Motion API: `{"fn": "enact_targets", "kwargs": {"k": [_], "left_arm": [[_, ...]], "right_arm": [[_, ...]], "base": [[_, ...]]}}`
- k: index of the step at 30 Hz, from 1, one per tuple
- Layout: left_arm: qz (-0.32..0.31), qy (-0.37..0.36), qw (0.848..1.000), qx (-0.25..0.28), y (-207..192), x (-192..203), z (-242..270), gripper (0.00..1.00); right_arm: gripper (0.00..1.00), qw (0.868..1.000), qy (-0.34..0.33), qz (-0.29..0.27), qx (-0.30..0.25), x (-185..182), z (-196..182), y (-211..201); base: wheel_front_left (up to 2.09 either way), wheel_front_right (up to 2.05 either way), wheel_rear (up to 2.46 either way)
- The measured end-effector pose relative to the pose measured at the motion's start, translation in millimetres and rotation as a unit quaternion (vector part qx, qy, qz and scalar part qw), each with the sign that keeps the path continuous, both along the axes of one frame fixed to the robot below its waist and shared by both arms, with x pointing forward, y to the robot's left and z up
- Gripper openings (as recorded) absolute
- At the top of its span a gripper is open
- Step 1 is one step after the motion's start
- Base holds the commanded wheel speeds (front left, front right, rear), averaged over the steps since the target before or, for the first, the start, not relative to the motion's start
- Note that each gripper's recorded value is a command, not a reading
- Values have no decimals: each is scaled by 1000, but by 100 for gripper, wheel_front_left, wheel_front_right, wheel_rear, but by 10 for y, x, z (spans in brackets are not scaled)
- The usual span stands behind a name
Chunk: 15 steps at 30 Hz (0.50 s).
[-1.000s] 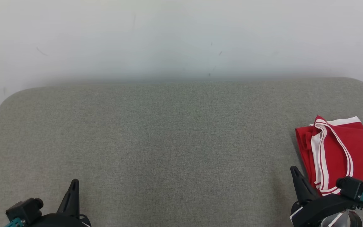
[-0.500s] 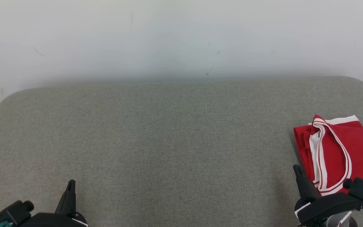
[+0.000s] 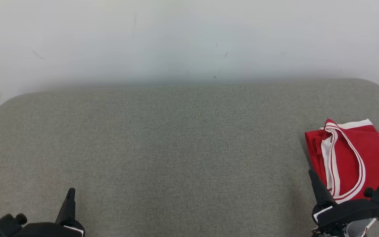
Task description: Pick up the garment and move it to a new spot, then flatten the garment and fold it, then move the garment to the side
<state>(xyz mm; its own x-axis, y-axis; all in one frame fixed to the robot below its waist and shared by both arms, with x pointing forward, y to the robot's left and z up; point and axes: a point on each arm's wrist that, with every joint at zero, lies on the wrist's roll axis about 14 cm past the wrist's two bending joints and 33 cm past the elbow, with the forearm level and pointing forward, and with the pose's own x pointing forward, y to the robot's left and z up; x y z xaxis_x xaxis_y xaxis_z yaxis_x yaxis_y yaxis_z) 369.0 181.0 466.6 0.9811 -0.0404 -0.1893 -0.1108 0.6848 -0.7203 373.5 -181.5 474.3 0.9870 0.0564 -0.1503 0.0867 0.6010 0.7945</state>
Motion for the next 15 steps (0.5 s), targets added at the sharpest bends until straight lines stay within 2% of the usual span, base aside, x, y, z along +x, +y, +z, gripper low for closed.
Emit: {"fn": "enact_targets", "kwargs": {"k": [15], "left_arm": [[17,2,995,-101,16,22,4,0]], "right_arm": [[0,996,2,-21,86,-10,-20,-57]], "base": [[0,0,0]]}}
